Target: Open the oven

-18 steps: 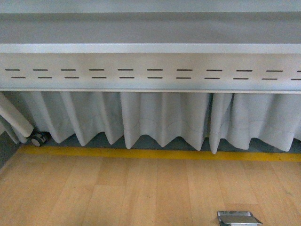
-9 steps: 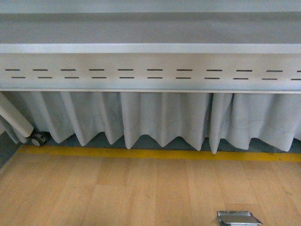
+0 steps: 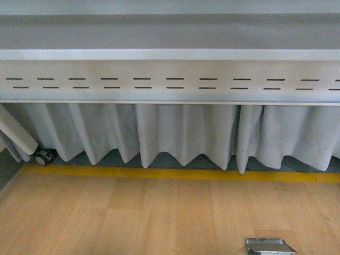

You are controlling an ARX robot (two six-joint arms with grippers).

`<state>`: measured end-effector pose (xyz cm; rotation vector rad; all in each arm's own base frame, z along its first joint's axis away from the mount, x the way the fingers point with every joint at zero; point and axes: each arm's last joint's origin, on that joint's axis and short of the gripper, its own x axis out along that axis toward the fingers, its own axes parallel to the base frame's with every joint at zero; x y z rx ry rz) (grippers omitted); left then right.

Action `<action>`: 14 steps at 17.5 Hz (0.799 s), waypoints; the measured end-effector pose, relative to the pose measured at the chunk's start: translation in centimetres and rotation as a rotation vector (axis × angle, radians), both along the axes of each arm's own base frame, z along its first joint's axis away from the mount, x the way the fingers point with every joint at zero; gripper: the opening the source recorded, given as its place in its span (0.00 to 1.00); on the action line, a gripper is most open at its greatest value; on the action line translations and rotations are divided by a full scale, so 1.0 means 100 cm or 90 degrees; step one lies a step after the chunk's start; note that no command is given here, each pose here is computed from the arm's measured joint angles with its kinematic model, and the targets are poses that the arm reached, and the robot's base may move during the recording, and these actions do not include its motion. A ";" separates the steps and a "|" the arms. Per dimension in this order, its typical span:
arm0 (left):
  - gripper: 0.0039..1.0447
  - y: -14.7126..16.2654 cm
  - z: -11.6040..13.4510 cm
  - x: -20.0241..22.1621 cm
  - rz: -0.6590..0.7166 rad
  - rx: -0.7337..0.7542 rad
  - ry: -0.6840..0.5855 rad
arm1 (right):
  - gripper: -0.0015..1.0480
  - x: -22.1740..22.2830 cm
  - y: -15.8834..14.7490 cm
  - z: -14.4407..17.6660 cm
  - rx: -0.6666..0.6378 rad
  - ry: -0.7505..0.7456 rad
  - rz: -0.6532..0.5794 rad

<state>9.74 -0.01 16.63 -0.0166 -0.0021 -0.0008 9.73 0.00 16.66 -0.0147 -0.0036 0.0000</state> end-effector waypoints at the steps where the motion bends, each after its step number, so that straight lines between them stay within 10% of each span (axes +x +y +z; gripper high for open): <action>1: 0.94 0.000 0.000 0.000 0.000 0.000 0.000 | 0.94 0.000 0.000 0.000 0.000 0.000 0.000; 14: 0.94 0.000 0.000 0.000 0.000 0.000 0.000 | 0.94 0.000 0.000 0.000 0.000 0.000 0.000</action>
